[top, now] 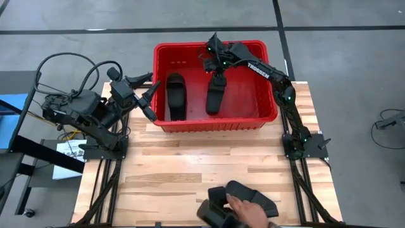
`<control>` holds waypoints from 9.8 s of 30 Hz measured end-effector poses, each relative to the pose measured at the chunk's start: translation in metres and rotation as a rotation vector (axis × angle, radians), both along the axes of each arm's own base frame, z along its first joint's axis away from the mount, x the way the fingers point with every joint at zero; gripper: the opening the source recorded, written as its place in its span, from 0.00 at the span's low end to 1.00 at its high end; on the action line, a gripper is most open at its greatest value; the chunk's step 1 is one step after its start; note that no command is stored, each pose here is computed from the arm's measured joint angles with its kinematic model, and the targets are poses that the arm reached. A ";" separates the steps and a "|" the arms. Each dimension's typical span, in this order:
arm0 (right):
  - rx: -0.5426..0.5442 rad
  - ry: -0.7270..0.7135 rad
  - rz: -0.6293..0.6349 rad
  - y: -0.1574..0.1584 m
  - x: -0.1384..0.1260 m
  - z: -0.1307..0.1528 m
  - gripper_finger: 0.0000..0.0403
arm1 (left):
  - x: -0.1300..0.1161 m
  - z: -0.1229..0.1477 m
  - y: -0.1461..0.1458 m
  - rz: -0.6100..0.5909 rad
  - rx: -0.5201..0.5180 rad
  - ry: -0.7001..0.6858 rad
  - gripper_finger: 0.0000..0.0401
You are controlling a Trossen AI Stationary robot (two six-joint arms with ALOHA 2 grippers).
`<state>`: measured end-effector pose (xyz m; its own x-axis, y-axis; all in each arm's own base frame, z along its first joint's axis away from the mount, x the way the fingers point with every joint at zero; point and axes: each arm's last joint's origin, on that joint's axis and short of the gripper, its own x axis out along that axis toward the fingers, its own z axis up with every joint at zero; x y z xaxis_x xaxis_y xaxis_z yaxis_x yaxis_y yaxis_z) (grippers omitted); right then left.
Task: Pick and place slides into bin
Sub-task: Put the black slide into the red bin
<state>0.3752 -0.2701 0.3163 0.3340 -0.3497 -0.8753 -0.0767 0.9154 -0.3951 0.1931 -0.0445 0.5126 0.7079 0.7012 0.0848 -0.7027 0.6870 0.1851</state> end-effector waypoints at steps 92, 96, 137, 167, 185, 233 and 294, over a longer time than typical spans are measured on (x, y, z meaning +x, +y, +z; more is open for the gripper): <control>0.791 0.492 -0.873 0.495 -0.143 -0.006 0.31 | 0.011 -0.040 0.044 -0.272 0.059 0.439 0.36; 0.831 0.528 -0.950 0.511 -0.149 -0.018 0.31 | 0.012 -0.041 0.046 -0.296 0.054 0.438 0.36; 0.832 0.195 -1.527 0.521 -0.155 -0.092 0.31 | 0.012 -0.041 0.055 -0.301 0.063 0.453 0.36; 0.770 0.415 -1.571 0.549 -0.147 -0.141 0.31 | 0.012 -0.041 0.055 -0.303 0.087 0.478 0.36; 0.586 0.276 -1.604 0.529 -0.153 -0.147 0.31 | 0.012 -0.042 0.055 -0.304 0.087 0.478 0.36; 0.508 0.064 -0.814 0.483 -0.089 -0.069 0.35 | 0.012 -0.042 0.061 -0.276 0.082 0.482 0.36; 0.165 0.125 -0.727 0.481 -0.052 -0.071 0.00 | 0.011 -0.042 0.061 -0.278 0.081 0.490 0.36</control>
<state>0.3230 0.2104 0.2457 -0.0357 -0.3052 -0.9516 0.5337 0.7993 -0.2764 0.2044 0.0168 0.4704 0.8353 0.4876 -0.2540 -0.3163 0.8040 0.5035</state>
